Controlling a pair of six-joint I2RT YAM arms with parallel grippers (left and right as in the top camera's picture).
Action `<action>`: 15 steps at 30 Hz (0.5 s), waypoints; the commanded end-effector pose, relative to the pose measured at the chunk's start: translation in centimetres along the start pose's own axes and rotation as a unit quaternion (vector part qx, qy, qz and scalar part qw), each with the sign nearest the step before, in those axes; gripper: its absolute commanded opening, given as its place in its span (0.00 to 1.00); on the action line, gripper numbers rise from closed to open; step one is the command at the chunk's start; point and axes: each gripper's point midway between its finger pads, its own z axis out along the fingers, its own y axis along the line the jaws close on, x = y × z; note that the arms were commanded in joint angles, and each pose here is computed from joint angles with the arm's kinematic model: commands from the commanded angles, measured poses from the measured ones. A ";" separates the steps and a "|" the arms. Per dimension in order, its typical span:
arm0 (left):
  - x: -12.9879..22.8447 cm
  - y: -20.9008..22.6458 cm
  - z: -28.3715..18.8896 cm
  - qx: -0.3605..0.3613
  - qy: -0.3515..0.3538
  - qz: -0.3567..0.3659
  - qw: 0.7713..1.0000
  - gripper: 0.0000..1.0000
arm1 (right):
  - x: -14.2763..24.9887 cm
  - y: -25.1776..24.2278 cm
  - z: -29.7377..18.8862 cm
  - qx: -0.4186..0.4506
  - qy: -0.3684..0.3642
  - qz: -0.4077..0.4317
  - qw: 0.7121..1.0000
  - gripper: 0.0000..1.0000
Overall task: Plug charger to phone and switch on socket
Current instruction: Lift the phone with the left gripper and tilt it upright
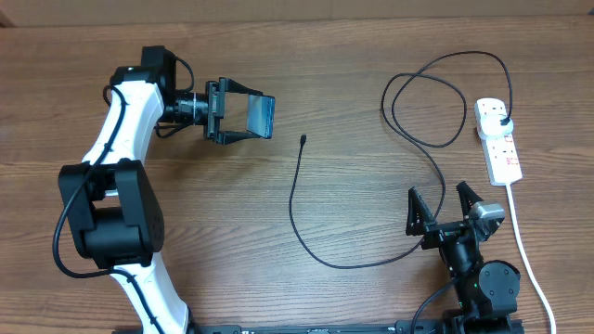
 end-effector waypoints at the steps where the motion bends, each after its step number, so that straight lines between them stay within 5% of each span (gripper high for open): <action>1: 0.8 -1.2 -0.7 0.017 0.010 0.031 0.999 0.65 | 0.3 0.1 0.0 -0.003 0.000 0.001 1.000 1.00; 15: -0.2 -0.8 -1.0 0.005 -0.018 0.034 0.999 0.66 | 0.3 0.0 0.0 -0.001 0.000 0.001 1.000 1.00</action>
